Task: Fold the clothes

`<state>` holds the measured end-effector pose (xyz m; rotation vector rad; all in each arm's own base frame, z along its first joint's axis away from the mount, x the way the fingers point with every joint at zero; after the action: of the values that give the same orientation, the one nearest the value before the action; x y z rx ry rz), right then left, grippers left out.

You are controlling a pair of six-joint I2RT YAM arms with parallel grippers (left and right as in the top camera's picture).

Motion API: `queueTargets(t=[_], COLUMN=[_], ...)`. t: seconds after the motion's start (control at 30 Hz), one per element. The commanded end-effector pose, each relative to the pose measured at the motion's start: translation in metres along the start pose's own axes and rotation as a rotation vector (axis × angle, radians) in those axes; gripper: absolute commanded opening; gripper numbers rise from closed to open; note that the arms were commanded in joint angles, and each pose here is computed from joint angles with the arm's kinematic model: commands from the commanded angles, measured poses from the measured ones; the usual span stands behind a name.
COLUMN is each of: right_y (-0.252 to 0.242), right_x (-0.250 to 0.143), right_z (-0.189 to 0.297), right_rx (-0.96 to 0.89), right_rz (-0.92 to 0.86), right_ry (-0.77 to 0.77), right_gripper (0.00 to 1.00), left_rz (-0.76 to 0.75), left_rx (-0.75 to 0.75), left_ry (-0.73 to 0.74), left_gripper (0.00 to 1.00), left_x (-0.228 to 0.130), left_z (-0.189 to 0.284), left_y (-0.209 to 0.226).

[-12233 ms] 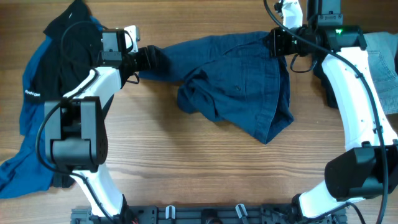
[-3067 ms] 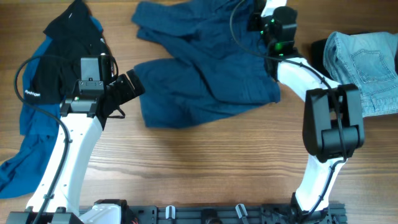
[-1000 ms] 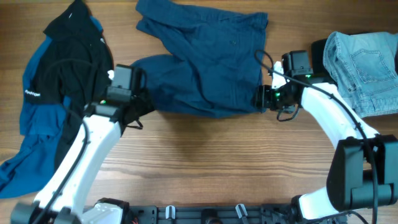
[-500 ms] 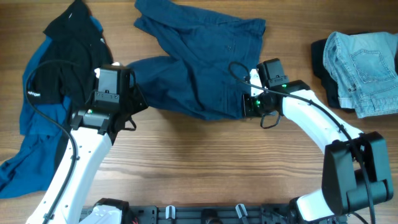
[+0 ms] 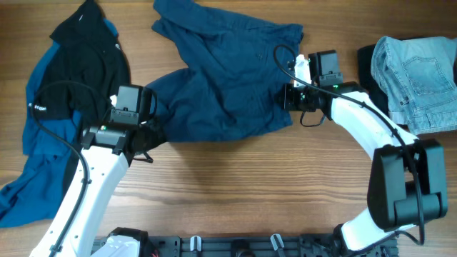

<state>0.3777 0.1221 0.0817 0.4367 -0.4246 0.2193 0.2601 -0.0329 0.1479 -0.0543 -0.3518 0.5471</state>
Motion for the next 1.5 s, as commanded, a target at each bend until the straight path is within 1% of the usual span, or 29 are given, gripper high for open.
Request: queueTargets(t=[0.0, 0.1, 0.2, 0.23, 0.33, 0.37, 0.4, 0.5, 0.53, 0.57, 0.6, 0.63, 0.67, 0.7, 0.77, 0.83, 0.87, 0.9, 0.93, 0.97, 1.07, 1.1, 1.23, 1.3, 1.33, 1.37, 1.4, 1.43, 1.47], right_y=[0.011, 0.01, 0.008, 0.007, 0.004, 0.003, 0.002, 0.001, 0.001, 0.002, 0.003, 0.003, 0.003, 0.003, 0.002, 0.001, -0.001, -0.003, -0.003, -0.003, 0.008, 0.015, 0.015, 0.011, 0.008, 0.005, 0.003, 0.001, 0.0], right_x=[-0.01, -0.031, -0.042, -0.046, -0.061, -0.069, -0.075, -0.094, -0.099, -0.107, -0.11, -0.111, -0.109, -0.107, -0.104, -0.103, -0.104, -0.106, -0.108, -0.111, -0.113, -0.113, -0.114, -0.116, -0.116, -0.117, -0.117, -0.118, -0.119], right_z=[0.002, 0.002, -0.001, -0.003, -0.008, -0.01, -0.011, -0.013, -0.013, -0.013, -0.013, -0.013, -0.014, -0.014, -0.016, -0.017, -0.017, -0.017, -0.016, -0.016, -0.012, -0.003, 0.033, 0.046, 0.053, 0.058, 0.06, 0.062, 0.063], right_rx=[0.079, 0.081, 0.084, 0.085, 0.086, 0.086, 0.087, 0.093, 0.093, 0.102, 0.109, 0.108, 0.106, 0.104, 0.104, 0.096, 0.083, 0.072, 0.067, 0.067, 0.142, 0.17, 0.118, 0.101, 0.095, 0.091, 0.089, 0.086, 0.086], right_rz=[0.09, 0.119, 0.125, 0.128, 0.116, 0.103, 0.095, 0.069, 0.052, 0.021, 0.016, 0.01, 0.006, 0.002, 0.01, 0.017, 0.018, 0.017, 0.013, 0.007, -0.017, -0.054, -0.231, -0.302, -0.329, -0.347, -0.358, -0.37, -0.376], right_ry=[0.058, 0.146, 0.172, 0.175, 0.199, 0.214, 0.225, 0.272, 0.289, 0.314, 0.321, 0.321, 0.313, 0.305, 0.286, 0.28, 0.284, 0.29, 0.298, 0.308, 0.319, 0.33, 0.379, 0.381, 0.378, 0.374, 0.371, 0.371, 0.375], right_gripper=[0.73, 0.7, 0.66, 0.63, 0.44, 0.35, 0.28, 0.19, 0.17, 0.18, 0.28, 0.45, 0.56, 0.62, 0.65, 0.64, 0.57, 0.27, 0.09, 0.04, 0.04, 0.04, 0.04, 0.13, 0.26, 0.44, 0.63, 0.73, 0.74], left_rz=[0.021, 0.022, 0.023, 0.023, 0.023, 0.023, 0.024, 0.024, 0.025, 0.025, 0.025, 0.025, 0.025, 0.025, 0.025, 0.025, 0.025, 0.025, 0.025, 0.025, 0.025, 0.024, 0.021, 0.023, 0.028, 0.025, 0.023, 0.021, 0.021], left_rx=[0.042, 0.036, 0.036, 0.036, 0.034, 0.033, 0.031, 0.027, 0.026, 0.025, 0.025, 0.025, 0.025, 0.025, 0.023, 0.023, 0.023, 0.023, 0.023, 0.022, -0.001, -0.026, -0.081, -0.067, -0.04, -0.02, 0.0, 0.015, 0.024], left_ry=[-0.07, -0.075, -0.075, -0.075, -0.078, -0.079, -0.081, -0.085, -0.087, -0.087, -0.088, -0.087, -0.088, -0.088, -0.089, -0.089, -0.089, -0.089, -0.089, -0.089, -0.08, -0.058, 0.004, 0.037, 0.068, 0.091, 0.113, 0.13, 0.14], left_gripper=[0.04, 0.04, 0.04, 0.04, 0.04, 0.04, 0.04, 0.04, 0.04, 0.04, 0.04, 0.04, 0.04, 0.04, 0.04, 0.04, 0.04, 0.04, 0.04, 0.04, 0.04, 0.04, 0.04, 0.04, 0.14, 0.25, 0.38, 0.46, 0.49], left_x=[0.011, 0.012, 0.013, 0.013, 0.013, 0.013, 0.014, 0.015, 0.015, 0.015, 0.015, 0.015, 0.015, 0.015, 0.016, 0.016, 0.016, 0.016, 0.016, 0.016, 0.014, 0.011, 0.0, -0.007, -0.013, -0.017, -0.021, -0.023, -0.025], left_z=[0.002, 0.002, 0.002, 0.002, 0.002, 0.002, 0.002, 0.002, 0.002, 0.002, 0.002, 0.002, 0.002, 0.002, 0.002, 0.002, 0.002, 0.002, 0.002, 0.002, 0.004, 0.011, 0.035, 0.036, 0.035, 0.034, 0.033, 0.031, 0.03], left_y=[0.007, 0.006, 0.006, 0.006, 0.005, 0.005, 0.005, 0.004, 0.004, 0.003, 0.004, 0.003, 0.003, 0.003, 0.003, 0.003, 0.003, 0.003, 0.003, 0.003, 0.0, -0.003, -0.006, -0.001, 0.004, 0.007, 0.01, 0.012, 0.013])
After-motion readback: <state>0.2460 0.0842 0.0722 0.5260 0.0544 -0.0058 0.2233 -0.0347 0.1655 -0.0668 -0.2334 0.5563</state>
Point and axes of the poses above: each gripper's point midway between its finger pads, its own z axis back along the fingers, its own y axis along the line the jaws close on, x = y × z, the point moved 3 cm from there along z, back along the fingers, and after that the axes turned 9 degrees about z, right-handed, at the moved point
